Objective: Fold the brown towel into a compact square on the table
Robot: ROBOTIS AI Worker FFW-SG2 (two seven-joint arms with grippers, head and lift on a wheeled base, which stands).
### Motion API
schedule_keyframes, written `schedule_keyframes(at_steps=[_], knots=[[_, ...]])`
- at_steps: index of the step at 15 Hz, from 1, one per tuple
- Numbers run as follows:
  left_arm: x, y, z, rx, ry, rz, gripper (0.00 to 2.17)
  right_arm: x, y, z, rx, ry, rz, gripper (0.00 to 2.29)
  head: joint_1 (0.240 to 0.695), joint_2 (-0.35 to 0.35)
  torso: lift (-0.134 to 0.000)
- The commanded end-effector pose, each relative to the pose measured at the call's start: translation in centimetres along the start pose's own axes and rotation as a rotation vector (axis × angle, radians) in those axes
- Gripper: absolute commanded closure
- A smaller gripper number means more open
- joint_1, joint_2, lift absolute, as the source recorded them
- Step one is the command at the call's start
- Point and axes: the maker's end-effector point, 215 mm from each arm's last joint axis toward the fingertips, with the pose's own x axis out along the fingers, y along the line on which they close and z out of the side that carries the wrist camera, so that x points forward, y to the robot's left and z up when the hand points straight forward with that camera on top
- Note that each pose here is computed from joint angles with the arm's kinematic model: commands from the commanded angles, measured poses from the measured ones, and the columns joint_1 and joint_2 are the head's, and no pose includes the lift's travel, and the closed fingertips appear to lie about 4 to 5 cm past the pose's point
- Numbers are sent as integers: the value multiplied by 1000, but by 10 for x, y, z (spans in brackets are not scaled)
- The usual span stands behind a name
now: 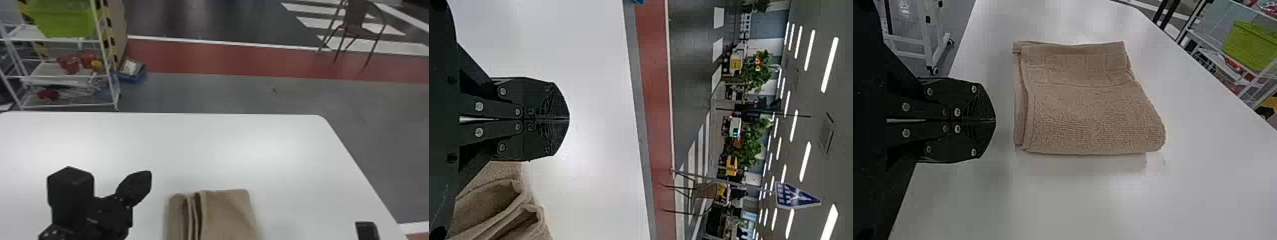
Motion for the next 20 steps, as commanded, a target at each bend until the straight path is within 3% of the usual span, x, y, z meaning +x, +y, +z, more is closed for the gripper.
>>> schedule_keyframes(at_steps=[1, 7, 20], knots=[[-1, 1, -1, 0, 1, 2, 2007, 7, -5, 0, -12, 3, -16, 1838, 695, -162, -123], [-4, 3, -6, 0, 12, 6, 2007, 13, -21, 16, -44, -17, -90, 1838, 695, -166, -123], [-6, 8, -10, 0, 24, 13, 2007, 41, -39, 107, -117, -95, -207, 1838, 695, -154, -123]])
